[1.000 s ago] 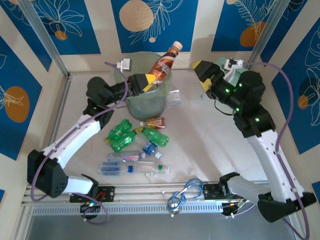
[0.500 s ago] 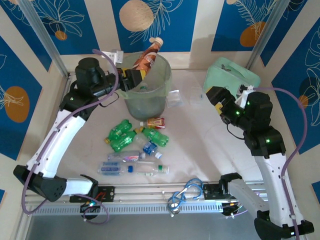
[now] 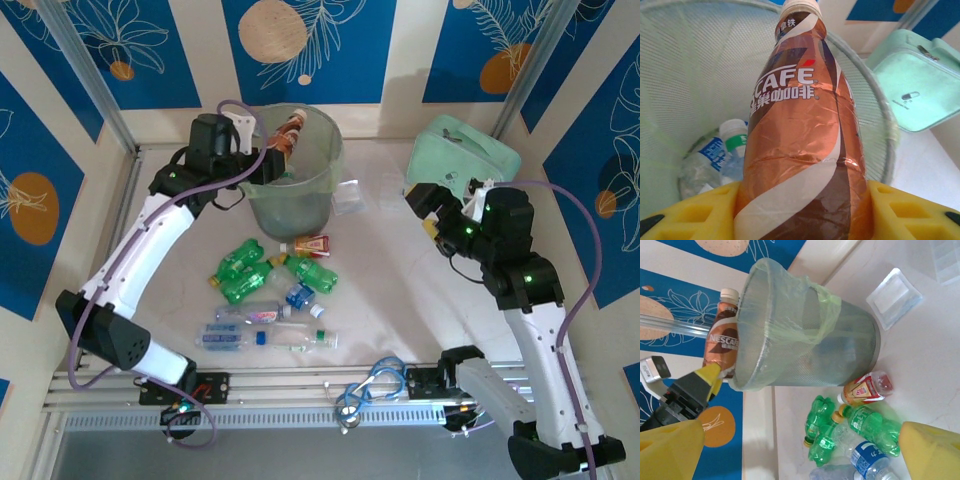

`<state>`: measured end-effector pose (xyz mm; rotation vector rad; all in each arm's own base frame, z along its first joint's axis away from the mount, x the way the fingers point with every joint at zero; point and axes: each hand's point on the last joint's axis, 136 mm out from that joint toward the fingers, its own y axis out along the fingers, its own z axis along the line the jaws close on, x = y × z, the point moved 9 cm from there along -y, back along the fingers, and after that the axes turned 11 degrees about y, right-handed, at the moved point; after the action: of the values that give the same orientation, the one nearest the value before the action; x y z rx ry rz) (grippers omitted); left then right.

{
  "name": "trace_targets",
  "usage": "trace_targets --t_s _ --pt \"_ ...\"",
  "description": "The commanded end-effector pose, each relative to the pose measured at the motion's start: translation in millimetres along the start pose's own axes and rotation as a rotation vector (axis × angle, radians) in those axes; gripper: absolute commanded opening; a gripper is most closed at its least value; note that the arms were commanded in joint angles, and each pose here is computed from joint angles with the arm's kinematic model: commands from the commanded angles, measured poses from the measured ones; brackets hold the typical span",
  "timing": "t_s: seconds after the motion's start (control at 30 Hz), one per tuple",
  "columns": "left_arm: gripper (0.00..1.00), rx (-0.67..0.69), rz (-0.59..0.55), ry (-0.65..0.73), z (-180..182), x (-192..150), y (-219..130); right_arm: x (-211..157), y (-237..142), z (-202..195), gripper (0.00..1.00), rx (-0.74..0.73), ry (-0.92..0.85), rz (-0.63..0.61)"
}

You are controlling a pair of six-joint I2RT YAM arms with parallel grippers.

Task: Put the plastic bottles in the bin

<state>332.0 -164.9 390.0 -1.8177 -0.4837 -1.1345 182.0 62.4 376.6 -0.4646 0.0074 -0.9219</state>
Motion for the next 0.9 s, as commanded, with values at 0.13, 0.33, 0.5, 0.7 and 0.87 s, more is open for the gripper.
trace_targets --t_s 0.13,0.33,0.5,0.7,0.87 --pt "0.60 0.154 -0.006 0.036 17 14 9 -5 -1 1 1.00 0.026 -0.007 0.034" --pt "0.72 0.207 0.014 0.025 23 11 17 -5 0 0 1.00 0.022 -0.015 0.038" --pt "0.86 0.225 0.002 0.009 24 11 13 -6 1 1 1.00 0.020 -0.029 0.045" --pt "0.91 0.229 -0.051 -0.013 20 17 -11 -10 5 3 1.00 0.007 -0.056 0.061" --pt "0.95 0.246 -0.117 -0.035 16 10 -45 -16 10 2 1.00 -0.018 -0.088 0.080"
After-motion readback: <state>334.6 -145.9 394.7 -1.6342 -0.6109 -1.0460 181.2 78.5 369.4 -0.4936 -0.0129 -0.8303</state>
